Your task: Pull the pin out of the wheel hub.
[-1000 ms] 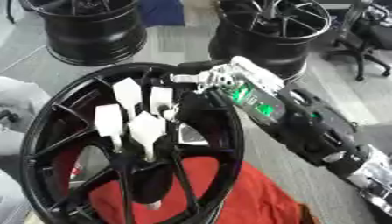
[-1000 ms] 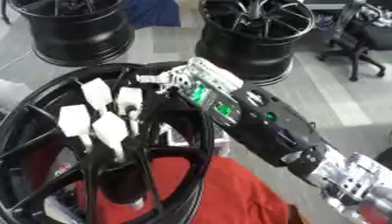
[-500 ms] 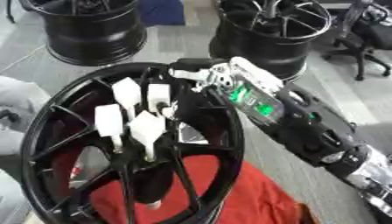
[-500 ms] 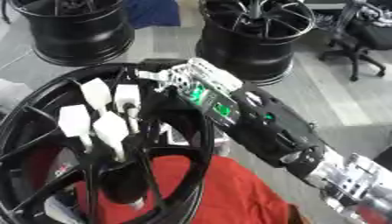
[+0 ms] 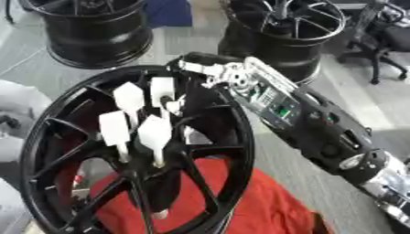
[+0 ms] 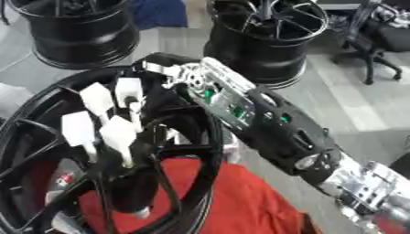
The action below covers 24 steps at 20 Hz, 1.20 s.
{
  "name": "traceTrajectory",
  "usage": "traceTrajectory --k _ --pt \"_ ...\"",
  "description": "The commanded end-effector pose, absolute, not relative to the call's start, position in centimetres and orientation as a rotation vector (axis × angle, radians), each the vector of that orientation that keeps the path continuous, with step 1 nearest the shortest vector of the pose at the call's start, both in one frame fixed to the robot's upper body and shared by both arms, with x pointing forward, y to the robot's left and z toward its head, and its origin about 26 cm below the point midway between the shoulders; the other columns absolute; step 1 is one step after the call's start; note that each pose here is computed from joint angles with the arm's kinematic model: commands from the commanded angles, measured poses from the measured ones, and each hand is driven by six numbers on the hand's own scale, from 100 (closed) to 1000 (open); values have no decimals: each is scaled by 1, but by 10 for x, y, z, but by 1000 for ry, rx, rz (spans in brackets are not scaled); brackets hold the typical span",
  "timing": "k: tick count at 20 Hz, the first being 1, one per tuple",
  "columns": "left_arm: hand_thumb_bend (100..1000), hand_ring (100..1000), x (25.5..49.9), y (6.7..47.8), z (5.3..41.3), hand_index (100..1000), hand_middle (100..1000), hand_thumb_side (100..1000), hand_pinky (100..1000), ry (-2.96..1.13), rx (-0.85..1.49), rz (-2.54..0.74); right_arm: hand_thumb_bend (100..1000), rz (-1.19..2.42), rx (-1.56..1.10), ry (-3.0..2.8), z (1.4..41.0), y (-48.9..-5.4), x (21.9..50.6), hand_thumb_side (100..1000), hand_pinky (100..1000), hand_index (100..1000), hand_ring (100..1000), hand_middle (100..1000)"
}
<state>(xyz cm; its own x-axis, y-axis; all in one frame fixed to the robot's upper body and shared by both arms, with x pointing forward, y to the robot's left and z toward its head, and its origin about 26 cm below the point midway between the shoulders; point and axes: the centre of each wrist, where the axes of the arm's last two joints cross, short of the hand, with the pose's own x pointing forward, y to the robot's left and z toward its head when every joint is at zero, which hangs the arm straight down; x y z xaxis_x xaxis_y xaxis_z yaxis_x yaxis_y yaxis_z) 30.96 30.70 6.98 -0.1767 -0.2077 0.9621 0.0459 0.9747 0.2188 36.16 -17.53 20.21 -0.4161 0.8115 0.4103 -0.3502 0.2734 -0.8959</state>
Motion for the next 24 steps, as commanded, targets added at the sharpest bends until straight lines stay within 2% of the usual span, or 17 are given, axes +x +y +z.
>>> traceTrajectory --k 1,2,10,17,20,24 --pt "100 707 311 309 79 686 603 769 543 -1761 132 -231 100 1328 -486 -1567 230 -190 357 224 638 566 578 410" --pt "100 707 311 309 78 686 603 770 543 -1759 134 -231 100 1312 -489 -1583 235 -193 355 198 636 544 574 391" --pt "100 707 309 314 77 686 602 770 543 -1749 154 -225 100 1207 -536 -1685 267 -223 339 204 633 512 568 358" --pt "100 708 304 326 77 686 602 772 543 -1732 212 -199 100 1105 -671 -1746 293 -277 302 215 642 513 572 357" --pt "100 708 302 331 76 686 602 771 543 -1725 239 -186 100 1024 -751 -1744 285 -311 291 221 645 515 575 358" --pt "100 708 299 337 75 685 601 767 543 -1717 263 -173 100 875 -882 -1685 244 -351 275 213 672 553 595 379"
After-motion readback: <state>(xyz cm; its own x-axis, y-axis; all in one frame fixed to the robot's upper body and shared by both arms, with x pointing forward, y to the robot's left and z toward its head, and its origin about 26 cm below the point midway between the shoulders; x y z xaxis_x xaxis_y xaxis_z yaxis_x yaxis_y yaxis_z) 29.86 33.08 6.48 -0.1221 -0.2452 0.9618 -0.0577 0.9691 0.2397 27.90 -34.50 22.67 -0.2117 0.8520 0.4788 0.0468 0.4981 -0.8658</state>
